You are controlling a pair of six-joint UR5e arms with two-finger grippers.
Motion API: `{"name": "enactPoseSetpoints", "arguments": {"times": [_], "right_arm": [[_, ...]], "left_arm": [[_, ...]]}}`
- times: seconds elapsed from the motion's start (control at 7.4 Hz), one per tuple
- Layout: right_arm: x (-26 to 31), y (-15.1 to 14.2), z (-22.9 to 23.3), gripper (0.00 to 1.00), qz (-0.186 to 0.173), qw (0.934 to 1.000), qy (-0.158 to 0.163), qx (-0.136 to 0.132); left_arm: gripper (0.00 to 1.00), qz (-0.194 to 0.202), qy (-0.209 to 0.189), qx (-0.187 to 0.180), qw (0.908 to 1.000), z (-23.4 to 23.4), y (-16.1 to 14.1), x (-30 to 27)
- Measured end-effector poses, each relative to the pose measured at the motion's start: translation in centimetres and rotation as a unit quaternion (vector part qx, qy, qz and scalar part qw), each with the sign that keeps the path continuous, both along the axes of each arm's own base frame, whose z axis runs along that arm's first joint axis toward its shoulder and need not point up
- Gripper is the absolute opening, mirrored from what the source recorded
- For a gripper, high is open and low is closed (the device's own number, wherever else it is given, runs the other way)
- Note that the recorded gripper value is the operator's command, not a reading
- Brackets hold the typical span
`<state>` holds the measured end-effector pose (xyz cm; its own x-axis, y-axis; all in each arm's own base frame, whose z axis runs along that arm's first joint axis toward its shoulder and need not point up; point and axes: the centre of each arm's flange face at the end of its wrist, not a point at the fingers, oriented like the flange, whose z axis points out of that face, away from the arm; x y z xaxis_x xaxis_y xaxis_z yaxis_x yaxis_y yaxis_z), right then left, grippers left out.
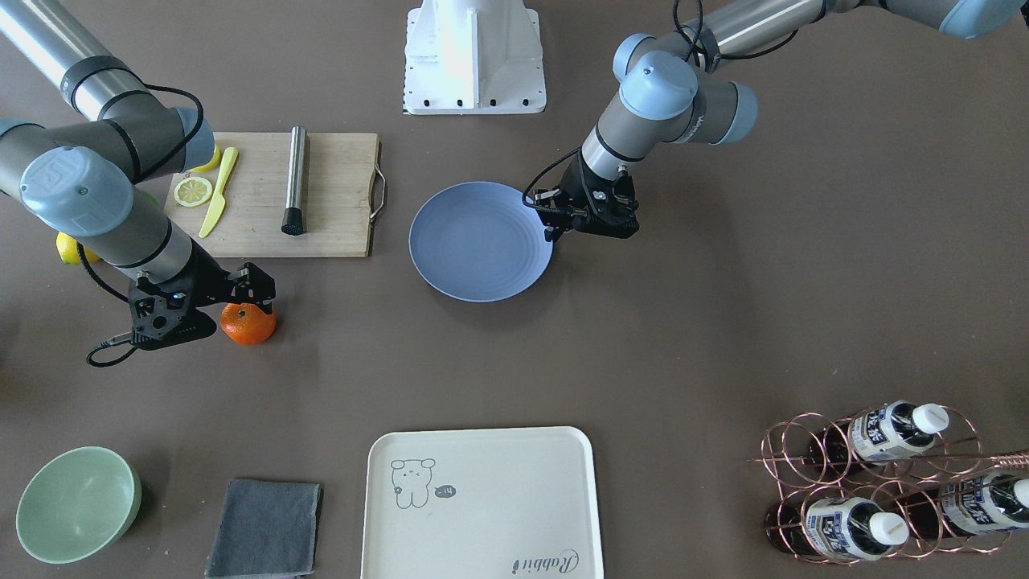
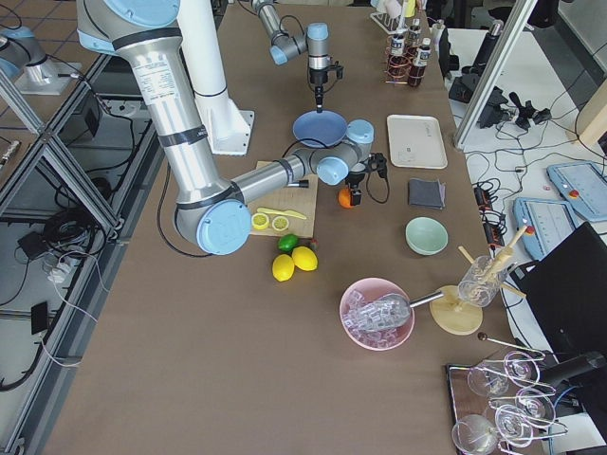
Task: Pick orange to plate
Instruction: 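Close the right gripper on the orange while the left gripper holds the plate, then carry the orange over the blue plate with the right gripper while the left arm withdraws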
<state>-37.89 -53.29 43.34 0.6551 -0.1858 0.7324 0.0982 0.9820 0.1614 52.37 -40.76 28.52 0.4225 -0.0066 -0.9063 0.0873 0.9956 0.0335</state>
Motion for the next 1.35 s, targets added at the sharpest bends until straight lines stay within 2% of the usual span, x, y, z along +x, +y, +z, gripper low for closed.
{"name": "enactPoseSetpoints", "arguments": {"times": [0.14, 0.27, 0.41, 0.68, 0.95, 1.08, 1.35], "right_arm": [[-0.4, 0.1, 0.3, 0.77, -0.001, 1.0, 0.004, -0.001], [-0.6, 0.1, 0.6, 0.38, -0.001, 1.0, 0.006, -0.003], [-0.6, 0.1, 0.7, 0.0, -0.001, 1.0, 0.007, -0.004], [-1.0, -0.4, -0.3, 0.0, -0.001, 1.0, 0.004, -0.004], [-2.4, -1.3, -5.2, 0.0, 0.012, 0.9998, -0.015, -0.009], [-4.4, -0.7, -8.6, 0.0, 0.025, 0.9989, -0.032, -0.024], [-9.9, 2.1, -14.9, 0.0, 0.047, 0.9961, -0.058, -0.048]], "left_arm": [[0.47, 0.0, 0.001, 0.001, 1.0, -0.1, 0.0, 0.0], [0.64, 0.0, 0.002, 0.001, 1.0, -0.2, 0.1, -0.1], [0.72, 0.0, 0.002, 0.001, 1.0, -0.2, 0.1, -0.1], [0.73, -0.001, 0.002, 0.002, 1.0, -0.3, 0.0, -0.1], [0.76, -0.011, 0.001, 0.004, 0.9999, 0.0, -1.1, -1.2], [0.79, -0.022, -0.009, 0.01, 0.9997, 1.3, -2.9, -3.1], [0.79, -0.015, -0.046, 0.053, 0.9974, 6.3, -6.5, -8.7]]}}
